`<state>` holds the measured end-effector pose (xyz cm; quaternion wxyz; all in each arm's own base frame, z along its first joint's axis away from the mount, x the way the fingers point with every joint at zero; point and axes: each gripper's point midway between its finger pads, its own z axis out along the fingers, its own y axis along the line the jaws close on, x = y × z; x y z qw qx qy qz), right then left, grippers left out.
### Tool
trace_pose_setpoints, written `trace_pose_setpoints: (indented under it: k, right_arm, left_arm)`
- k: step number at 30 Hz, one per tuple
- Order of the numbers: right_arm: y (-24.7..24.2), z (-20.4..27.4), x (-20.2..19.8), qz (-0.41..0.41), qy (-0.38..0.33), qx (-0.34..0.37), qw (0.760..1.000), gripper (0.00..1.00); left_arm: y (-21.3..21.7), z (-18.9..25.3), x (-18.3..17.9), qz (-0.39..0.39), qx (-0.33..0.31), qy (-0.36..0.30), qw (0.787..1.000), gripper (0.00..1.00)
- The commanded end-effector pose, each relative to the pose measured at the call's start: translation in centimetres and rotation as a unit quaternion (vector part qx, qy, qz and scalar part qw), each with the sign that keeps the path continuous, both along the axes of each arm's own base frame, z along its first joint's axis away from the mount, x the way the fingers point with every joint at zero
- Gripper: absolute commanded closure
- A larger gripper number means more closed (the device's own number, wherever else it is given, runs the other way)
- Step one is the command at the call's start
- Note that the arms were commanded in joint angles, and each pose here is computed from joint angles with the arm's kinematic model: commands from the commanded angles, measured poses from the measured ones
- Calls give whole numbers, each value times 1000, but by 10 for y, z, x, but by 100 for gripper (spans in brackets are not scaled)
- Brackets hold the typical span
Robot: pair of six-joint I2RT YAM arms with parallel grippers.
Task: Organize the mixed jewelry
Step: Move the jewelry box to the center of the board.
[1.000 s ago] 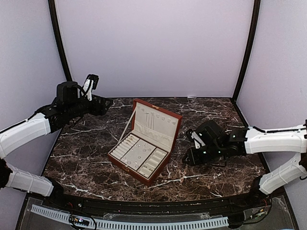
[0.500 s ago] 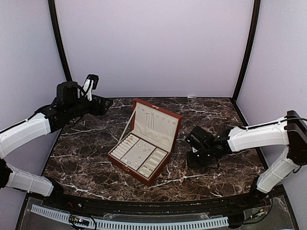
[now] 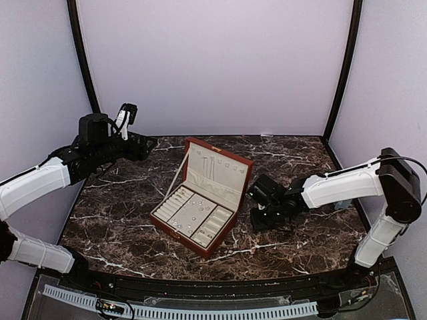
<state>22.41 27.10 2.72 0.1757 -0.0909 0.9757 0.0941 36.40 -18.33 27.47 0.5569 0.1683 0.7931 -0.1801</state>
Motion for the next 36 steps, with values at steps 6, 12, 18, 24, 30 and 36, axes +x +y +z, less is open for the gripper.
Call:
trace_pose_setpoints:
  k: [6,12,18,24,30,36]
  right_arm:
    - [0,4,15,-8,-24,-11,1000,87]
    - [-5,0,14,-16,-21,-19,999,86]
    - [-9,-4,14,-23,-18,-22,999,86]
    - [-8,-14,11,-20,-7,-25,999,85]
    - [-7,-18,9,-17,-2,-24,1000,85]
    - [33,-15,-5,61,11,40,997,87]
  left_arm:
    - [5,3,-2,6,1,-8,1000,20]
    - [5,2,-3,4,1,-7,1000,20]
    - [5,4,-3,6,1,-9,1000,20]
    - [7,8,-5,8,-1,-16,1000,20]
    - [8,11,-6,10,-2,-23,1000,20]
    - [8,10,-5,10,-1,-21,1000,20]
